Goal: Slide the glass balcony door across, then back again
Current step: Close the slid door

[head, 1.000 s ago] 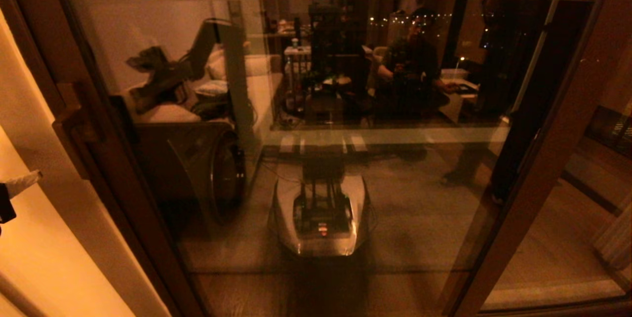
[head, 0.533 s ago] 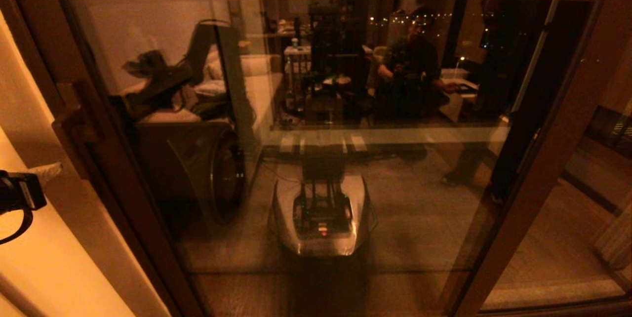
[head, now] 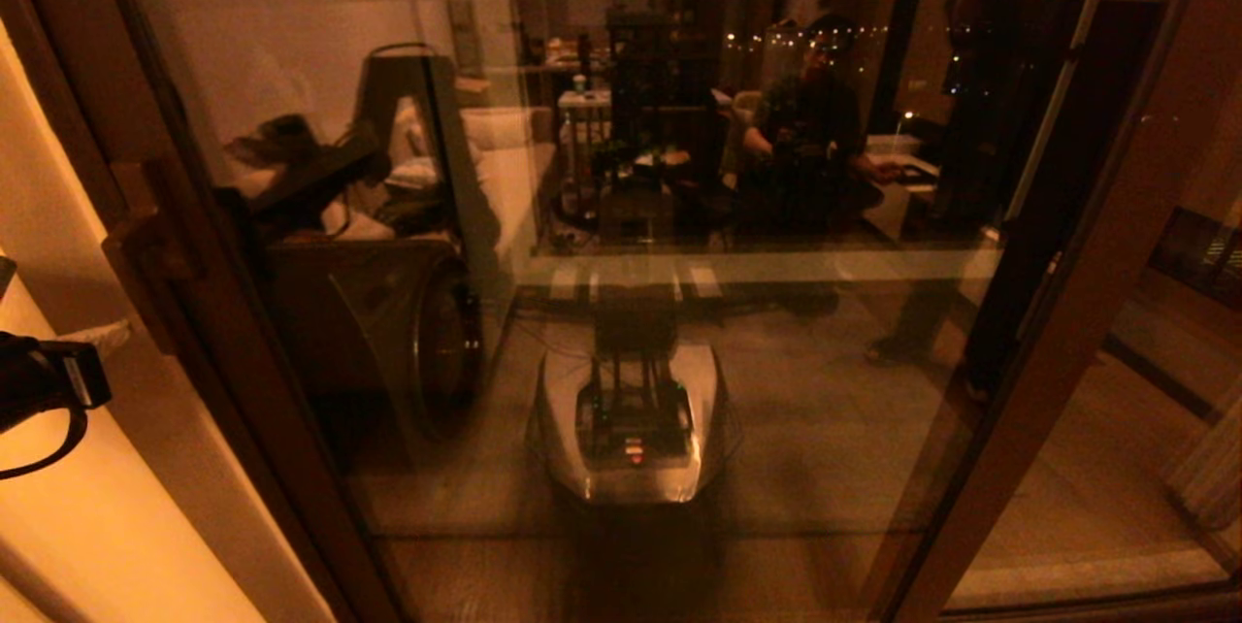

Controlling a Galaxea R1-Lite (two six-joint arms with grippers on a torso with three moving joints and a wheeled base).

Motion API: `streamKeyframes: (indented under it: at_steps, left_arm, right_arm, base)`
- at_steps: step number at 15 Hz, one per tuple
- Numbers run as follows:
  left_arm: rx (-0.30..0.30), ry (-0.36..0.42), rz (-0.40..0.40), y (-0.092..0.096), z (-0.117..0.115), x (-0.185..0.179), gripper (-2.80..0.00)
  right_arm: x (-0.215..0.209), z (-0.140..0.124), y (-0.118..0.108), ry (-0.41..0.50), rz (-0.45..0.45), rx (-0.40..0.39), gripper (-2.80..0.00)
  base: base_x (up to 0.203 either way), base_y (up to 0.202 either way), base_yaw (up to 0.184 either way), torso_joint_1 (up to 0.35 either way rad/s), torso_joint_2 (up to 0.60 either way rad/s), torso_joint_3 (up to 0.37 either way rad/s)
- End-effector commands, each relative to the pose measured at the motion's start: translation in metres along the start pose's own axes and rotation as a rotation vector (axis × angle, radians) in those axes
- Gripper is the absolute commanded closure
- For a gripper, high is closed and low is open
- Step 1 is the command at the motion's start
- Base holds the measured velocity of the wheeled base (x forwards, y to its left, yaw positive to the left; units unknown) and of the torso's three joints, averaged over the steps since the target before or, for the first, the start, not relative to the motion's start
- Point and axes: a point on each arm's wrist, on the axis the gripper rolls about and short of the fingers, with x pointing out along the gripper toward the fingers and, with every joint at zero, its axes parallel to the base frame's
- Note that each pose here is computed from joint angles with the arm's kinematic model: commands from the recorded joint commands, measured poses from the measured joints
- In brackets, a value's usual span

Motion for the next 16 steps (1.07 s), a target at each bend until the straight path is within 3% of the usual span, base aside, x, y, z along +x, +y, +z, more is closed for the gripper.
streamKeyframes:
  at_steps: [1, 5, 16]
  left_arm:
    - [-0.003, 0.012, -0.021, -0.004, -0.004, 0.006, 0.00]
    - [0.007, 0.006, -0.066, -0.016, -0.001, 0.014, 0.00]
    - [0.042, -0.040, -0.047, -0.030, 0.008, 0.032, 0.00]
  right_arm:
    - [0.000, 0.000, 0.000, 0.002, 0.000, 0.000, 0.00]
    - [0.000, 0.000, 0.000, 0.002, 0.001, 0.000, 0.00]
    - [0.000, 0.000, 0.000, 0.002, 0.001, 0.000, 0.00]
  base:
    - [0.000, 0.000, 0.000, 0.000, 0.00, 0.000]
    - [0.000, 0.000, 0.000, 0.000, 0.00, 0.000]
    - [0.000, 0.000, 0.000, 0.000, 0.00, 0.000]
